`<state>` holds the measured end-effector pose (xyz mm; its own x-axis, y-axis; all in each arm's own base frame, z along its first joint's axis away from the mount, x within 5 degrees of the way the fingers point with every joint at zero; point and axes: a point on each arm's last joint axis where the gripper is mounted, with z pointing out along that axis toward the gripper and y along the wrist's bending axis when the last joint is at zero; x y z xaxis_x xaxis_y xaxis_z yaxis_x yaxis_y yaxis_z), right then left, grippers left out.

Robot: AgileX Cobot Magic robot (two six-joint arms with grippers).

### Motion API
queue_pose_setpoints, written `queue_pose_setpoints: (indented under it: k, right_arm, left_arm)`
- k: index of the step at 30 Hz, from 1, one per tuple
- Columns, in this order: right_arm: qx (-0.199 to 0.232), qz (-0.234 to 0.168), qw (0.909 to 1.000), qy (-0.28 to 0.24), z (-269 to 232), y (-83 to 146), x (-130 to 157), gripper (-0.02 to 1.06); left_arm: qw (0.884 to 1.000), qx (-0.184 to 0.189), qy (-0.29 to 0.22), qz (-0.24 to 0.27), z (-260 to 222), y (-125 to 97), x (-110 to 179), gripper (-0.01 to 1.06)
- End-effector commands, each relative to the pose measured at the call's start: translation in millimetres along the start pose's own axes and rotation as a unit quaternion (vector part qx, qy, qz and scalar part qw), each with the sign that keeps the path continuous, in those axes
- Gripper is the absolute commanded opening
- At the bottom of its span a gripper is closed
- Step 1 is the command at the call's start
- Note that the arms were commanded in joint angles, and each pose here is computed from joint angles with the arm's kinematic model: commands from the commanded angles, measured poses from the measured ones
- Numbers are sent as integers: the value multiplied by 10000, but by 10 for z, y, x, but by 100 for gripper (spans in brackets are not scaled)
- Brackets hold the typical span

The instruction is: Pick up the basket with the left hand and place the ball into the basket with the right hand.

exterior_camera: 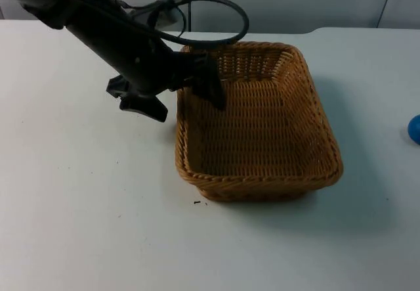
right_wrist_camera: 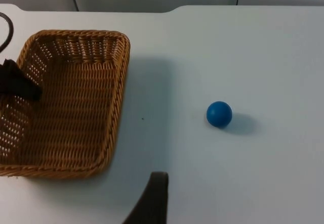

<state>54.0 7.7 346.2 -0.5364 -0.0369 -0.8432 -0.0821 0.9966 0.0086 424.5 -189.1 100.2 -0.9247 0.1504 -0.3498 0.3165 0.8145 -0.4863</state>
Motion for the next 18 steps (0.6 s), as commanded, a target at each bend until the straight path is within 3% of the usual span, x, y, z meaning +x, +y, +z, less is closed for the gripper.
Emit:
queue_pose_setpoints:
  k: [1,4,5,8,10,18]
  right_arm:
    - [54,25,9999,-95,-7,-8,-36,85]
    - [56,24,9999,-115,-7,-9,-39,85]
    - [56,24,9999,-115,-7,-9,-39,85]
    - [61,24,9999,-151,-7,-10,-46,85]
    - [61,24,9999,-151,-7,-10,-46,85]
    - [61,24,9999,-151,-7,-10,-46,85]
  left_arm:
    - [10000,50,36,-47,40,-53,-10,103]
    - [10000,36,76,-52,79,-40,9,85]
    - [10000,36,76,-52,79,-40,9,85]
    - [9998,42,128,-131,121,-16,32,64]
    - [9998,41,130,-132,122,-15,33,60]
    - [9991,97,-98,-391,122,-25,-10,20]
